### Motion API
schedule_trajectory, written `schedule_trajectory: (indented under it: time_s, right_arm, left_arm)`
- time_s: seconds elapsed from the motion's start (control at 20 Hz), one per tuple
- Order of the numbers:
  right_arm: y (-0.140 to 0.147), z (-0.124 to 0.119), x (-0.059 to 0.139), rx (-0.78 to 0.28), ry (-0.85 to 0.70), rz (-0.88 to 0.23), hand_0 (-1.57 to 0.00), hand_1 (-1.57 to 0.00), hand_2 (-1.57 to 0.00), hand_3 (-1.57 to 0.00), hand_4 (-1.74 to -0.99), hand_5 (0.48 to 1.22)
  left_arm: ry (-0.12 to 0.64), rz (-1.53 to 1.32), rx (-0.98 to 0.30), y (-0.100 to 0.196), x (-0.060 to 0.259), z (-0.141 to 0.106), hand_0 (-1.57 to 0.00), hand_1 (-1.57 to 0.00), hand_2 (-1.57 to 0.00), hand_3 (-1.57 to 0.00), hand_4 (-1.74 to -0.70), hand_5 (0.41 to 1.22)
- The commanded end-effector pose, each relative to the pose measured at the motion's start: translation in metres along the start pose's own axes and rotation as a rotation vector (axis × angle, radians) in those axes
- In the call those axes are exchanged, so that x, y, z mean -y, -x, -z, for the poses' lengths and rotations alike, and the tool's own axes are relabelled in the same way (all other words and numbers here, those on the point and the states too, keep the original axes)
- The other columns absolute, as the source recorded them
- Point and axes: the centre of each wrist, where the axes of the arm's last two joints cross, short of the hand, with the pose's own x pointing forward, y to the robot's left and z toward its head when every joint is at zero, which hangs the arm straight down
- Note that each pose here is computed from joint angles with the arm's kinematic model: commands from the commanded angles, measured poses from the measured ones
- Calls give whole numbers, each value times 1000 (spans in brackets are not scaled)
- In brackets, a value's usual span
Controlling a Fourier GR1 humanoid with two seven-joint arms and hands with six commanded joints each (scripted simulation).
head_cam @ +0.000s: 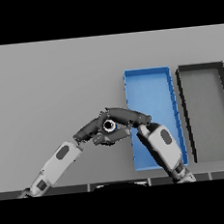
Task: Pick up the blue pipe and place it into the blue bin.
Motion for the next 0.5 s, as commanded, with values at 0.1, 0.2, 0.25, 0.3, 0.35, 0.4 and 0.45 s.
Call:
schedule_trajectory:
  time_s: [0.1,0.2,0.25,0.3,0.35,0.4,0.45]
  right_arm:
    - [0,0,-2,24,7,13,-1571,-1571,-1571,-1570,-1491,1220]
    - [-4,-2,5,33,9,102,-1571,-1571,-1571,-1571,-1492,1221]
    - [-4,2,7,40,9,176,-1571,-1571,-1571,-1571,-1492,1221]
    - [-8,3,7,49,-2,215,-1571,-1571,-1571,-1571,-1492,1221]
    - [-14,6,12,56,1,264,-1571,-1571,-1571,-1571,-1493,1221]
    - [-19,6,14,57,4,289,-1571,-1571,-1571,-1571,-1494,1221]
    - [-27,6,20,67,9,309,-1571,-1571,-1571,-1571,-1494,1221]
  left_arm:
    - [-28,-33,-80,0,3,-5,-21,-17,-17,-7,-873,612]
    - [-31,-28,-78,1,6,-6,-13,-11,-11,-4,-881,593]
    - [-32,-30,-92,0,6,-5,-10,-8,-8,-3,-878,572]
    - [-29,-32,-101,0,9,-5,-8,-6,-7,-2,-876,555]
    - [-31,-26,-116,2,10,-5,-6,-5,-5,-1,-873,543]
    - [-28,-23,-109,3,9,-5,-5,-4,-4,-1,-870,535]
    - [-24,-25,-112,4,10,-6,-4,-3,-3,-1,-868,529]
